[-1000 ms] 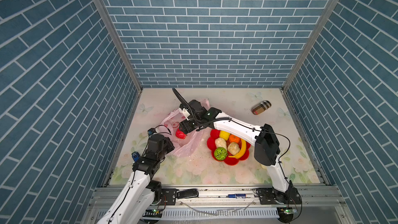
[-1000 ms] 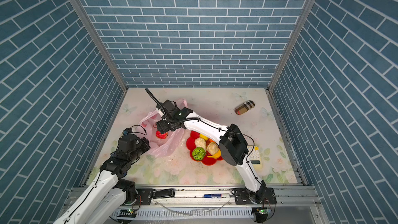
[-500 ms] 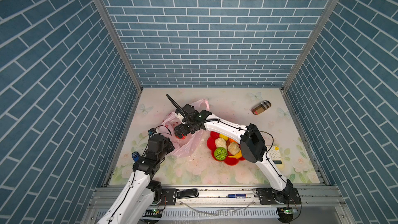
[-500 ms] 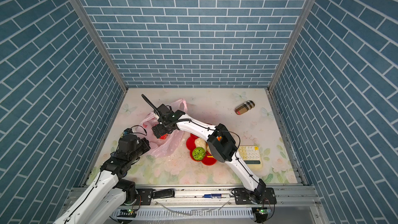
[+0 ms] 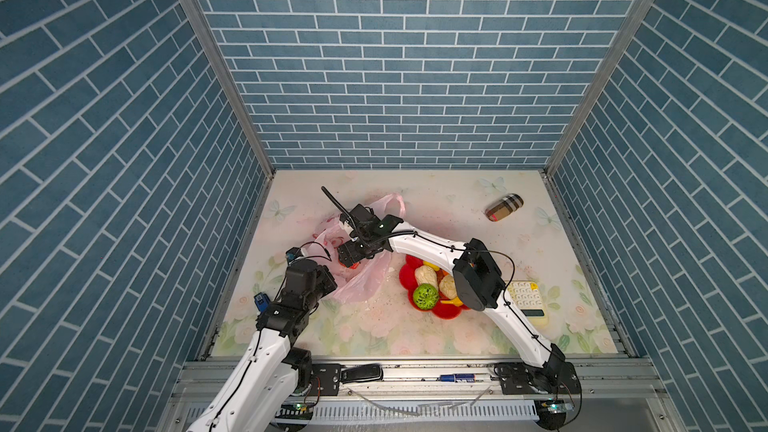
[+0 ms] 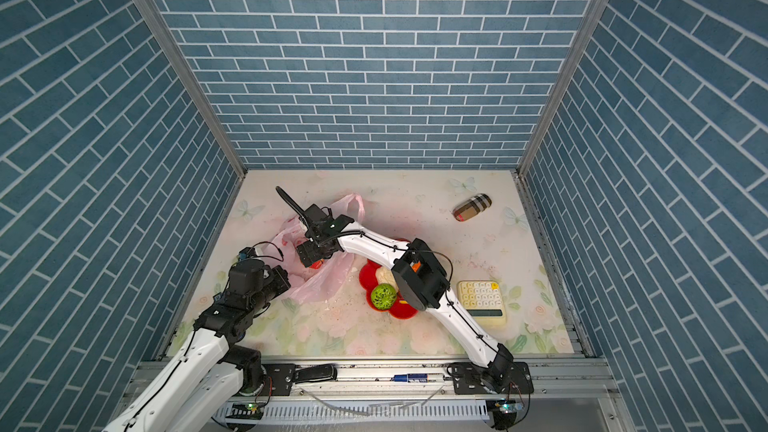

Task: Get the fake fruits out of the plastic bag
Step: 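Lower the right gripper into the bag and close it on the red fruit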

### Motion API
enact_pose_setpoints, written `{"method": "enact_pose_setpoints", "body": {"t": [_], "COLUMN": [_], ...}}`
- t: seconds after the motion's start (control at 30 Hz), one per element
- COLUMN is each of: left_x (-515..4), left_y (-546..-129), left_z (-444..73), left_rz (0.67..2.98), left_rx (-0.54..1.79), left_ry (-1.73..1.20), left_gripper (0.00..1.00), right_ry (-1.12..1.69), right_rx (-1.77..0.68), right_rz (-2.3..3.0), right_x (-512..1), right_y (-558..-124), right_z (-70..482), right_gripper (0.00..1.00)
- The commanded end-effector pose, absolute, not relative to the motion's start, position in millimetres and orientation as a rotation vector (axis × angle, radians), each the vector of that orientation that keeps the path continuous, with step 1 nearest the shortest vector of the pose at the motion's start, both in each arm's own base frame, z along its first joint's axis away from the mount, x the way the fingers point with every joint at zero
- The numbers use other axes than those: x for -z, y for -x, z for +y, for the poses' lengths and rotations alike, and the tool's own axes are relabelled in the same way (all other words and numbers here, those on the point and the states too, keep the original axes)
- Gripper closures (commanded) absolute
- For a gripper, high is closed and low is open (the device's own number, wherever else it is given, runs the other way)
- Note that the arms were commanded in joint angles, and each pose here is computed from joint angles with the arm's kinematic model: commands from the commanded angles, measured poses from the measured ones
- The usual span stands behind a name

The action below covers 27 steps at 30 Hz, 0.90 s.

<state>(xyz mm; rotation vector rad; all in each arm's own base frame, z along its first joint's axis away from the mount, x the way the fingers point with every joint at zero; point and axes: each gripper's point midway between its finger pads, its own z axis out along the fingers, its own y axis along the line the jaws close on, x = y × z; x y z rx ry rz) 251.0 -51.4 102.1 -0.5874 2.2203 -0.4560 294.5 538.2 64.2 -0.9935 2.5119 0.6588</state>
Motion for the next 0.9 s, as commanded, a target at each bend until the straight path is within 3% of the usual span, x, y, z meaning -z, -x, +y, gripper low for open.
{"method": "enact_pose_setpoints", "body": {"t": [0.0,0.43,0.87], "left_x": [-98,-98,-105], "left_y": [-250,-254,-265], "left_z": [-50,-52,-53], "left_rz": [2.229,2.227,2.217], "left_rx": [0.448,0.452,0.450], "left_ry": [0.582,0.583,0.594], "left_gripper": [0.97,0.97,0.97], "right_ry": [0.948,0.943,0.948], "right_rx": [-0.669,-0.681,-0.752], "right_rz": [2.521,2.523,2.452], "right_x": [-66,-65,-108], "right_y": [-300,-300,-295], "right_z": [542,543,540], "right_gripper": [0.13,0.31,0.47]}}
